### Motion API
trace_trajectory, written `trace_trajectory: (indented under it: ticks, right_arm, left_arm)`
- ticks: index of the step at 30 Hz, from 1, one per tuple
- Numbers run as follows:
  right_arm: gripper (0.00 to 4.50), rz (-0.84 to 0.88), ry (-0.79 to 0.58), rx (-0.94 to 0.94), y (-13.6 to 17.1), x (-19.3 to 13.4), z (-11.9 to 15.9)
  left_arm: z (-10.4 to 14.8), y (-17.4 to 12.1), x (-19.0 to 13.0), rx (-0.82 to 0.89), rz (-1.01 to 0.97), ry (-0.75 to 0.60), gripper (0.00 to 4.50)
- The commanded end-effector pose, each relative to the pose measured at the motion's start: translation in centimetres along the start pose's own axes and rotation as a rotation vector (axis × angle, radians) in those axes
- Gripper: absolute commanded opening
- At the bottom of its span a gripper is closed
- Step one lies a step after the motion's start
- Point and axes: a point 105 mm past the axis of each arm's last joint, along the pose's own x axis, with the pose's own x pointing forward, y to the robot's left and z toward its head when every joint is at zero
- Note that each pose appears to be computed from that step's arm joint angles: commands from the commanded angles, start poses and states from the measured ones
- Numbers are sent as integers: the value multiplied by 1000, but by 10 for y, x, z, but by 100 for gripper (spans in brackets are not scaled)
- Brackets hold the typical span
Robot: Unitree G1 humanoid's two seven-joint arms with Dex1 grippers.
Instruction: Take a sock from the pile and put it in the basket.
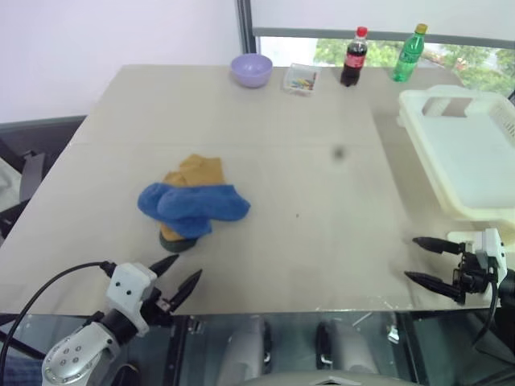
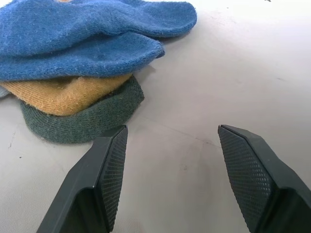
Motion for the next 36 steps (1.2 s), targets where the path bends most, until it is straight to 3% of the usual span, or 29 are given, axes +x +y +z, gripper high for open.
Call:
trace_trajectory:
  ticks: [1,10,18,25,30,36]
  right_arm:
    - [444,-2,-2,-39,-3,-5,7]
    - [444,4,-11,-39,0,-4,5]
    - [444,41,-42,-43,8,-1,11]
    - [444,117,-100,-68,23,10,30]
    - [444,153,-132,-88,31,18,44]
    - [444,154,-153,-115,34,21,54]
  left_arm:
    - [7,1,-2,19,3,-34,318]
    - [11,0,2,27,-12,-45,318]
    - [26,-15,25,-10,-50,-66,318]
    - [56,-40,66,7,-76,-127,318]
    - [71,-33,99,3,15,-129,318]
    - [63,-26,119,18,89,-29,318]
